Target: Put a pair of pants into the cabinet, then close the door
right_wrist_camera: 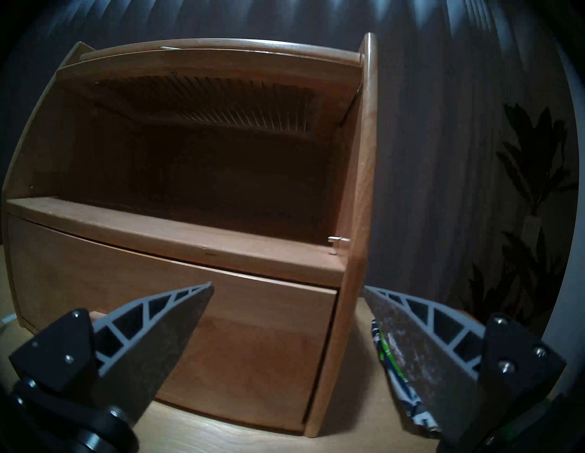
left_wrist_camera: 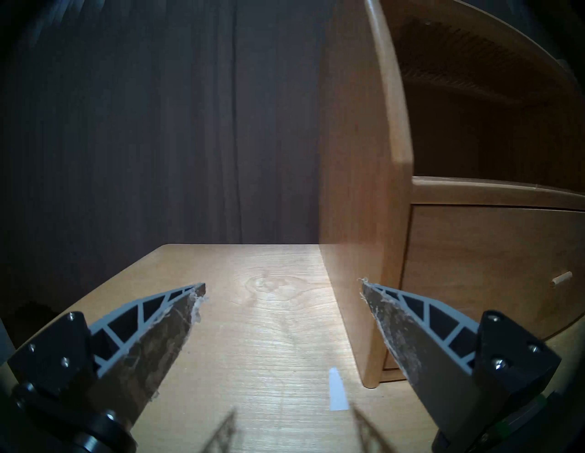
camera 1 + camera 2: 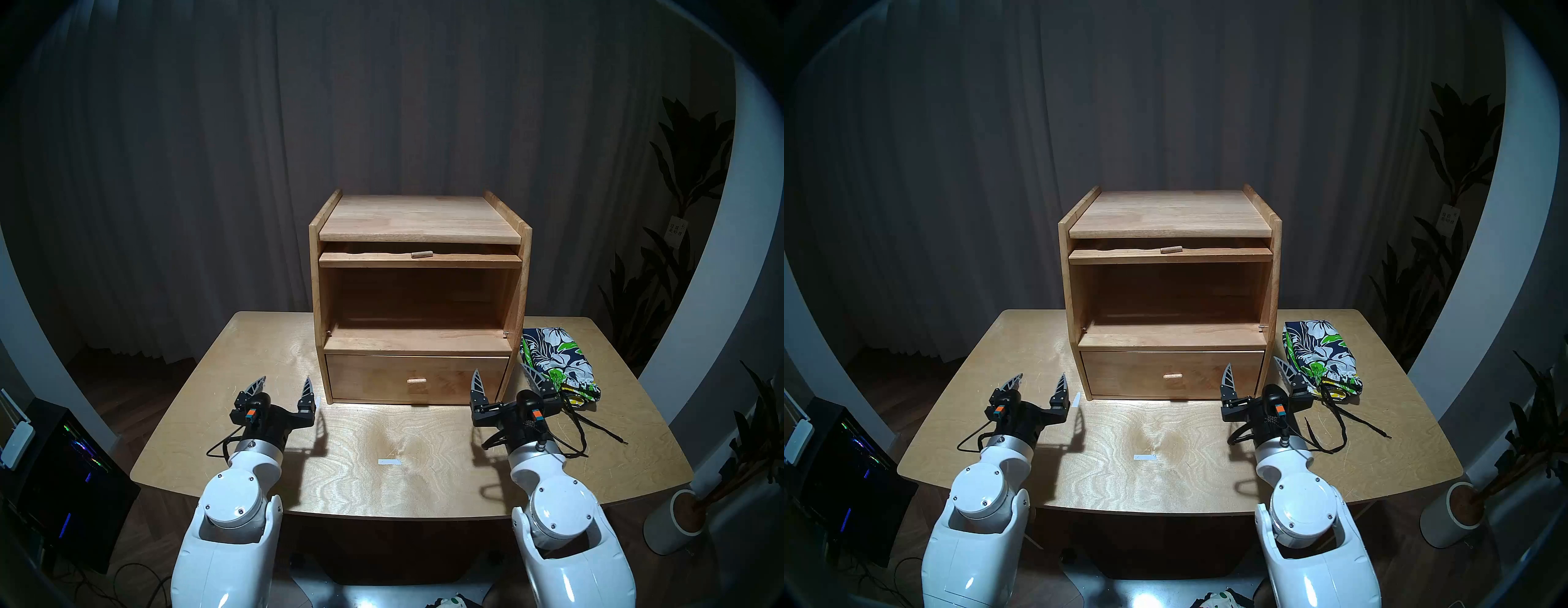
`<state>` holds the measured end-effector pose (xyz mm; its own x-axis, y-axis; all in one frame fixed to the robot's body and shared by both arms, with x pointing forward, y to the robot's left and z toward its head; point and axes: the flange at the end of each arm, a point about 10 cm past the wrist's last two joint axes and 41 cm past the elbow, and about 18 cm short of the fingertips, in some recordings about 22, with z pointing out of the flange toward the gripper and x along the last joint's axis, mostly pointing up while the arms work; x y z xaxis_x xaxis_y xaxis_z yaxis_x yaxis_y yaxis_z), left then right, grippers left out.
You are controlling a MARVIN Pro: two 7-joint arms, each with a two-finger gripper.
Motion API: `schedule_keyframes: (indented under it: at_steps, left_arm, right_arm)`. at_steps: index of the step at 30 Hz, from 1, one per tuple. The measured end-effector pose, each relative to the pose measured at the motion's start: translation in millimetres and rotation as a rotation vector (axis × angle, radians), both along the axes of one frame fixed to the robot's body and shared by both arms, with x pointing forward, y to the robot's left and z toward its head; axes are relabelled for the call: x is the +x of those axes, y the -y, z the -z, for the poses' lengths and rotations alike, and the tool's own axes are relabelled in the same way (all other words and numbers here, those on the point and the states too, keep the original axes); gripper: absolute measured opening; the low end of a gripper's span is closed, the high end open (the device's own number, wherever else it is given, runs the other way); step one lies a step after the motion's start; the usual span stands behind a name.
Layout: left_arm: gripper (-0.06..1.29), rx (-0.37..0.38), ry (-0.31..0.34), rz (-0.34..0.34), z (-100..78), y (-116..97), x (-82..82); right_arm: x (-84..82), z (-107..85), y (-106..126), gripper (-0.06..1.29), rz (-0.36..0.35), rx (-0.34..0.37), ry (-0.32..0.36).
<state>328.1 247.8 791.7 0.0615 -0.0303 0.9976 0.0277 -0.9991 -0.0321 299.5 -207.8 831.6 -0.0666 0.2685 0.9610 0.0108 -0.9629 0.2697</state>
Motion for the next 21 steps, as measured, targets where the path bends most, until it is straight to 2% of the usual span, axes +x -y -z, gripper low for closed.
schedule_keyframes:
  at_steps: [5,11,13,16,21]
  left_arm:
    - [1.26,0.006,-0.006,-0.016,1.8,-13.7,-0.3]
    - [1.26,0.006,-0.011,-0.030,3.7,-26.4,-0.7]
    - [1.26,0.004,-0.012,-0.031,4.0,-28.3,-0.6]
    - [1.26,0.001,-0.014,-0.033,4.7,-31.9,-0.6]
    - [1.26,-0.006,-0.014,-0.030,5.2,-35.5,-0.1]
  right_arm:
    - [-11.3,-12.2,33.5,1.25,0.044,-0.152,0.014]
    - [-21.0,-35.8,76.3,1.25,0.104,-0.353,0.033]
    - [-22.8,-40.8,85.7,1.25,0.117,-0.399,0.033]
    - [-26.9,-48.5,106.9,1.25,0.142,-0.503,0.018]
    - [-33.2,-51.2,139.4,1.25,0.161,-0.656,-0.047]
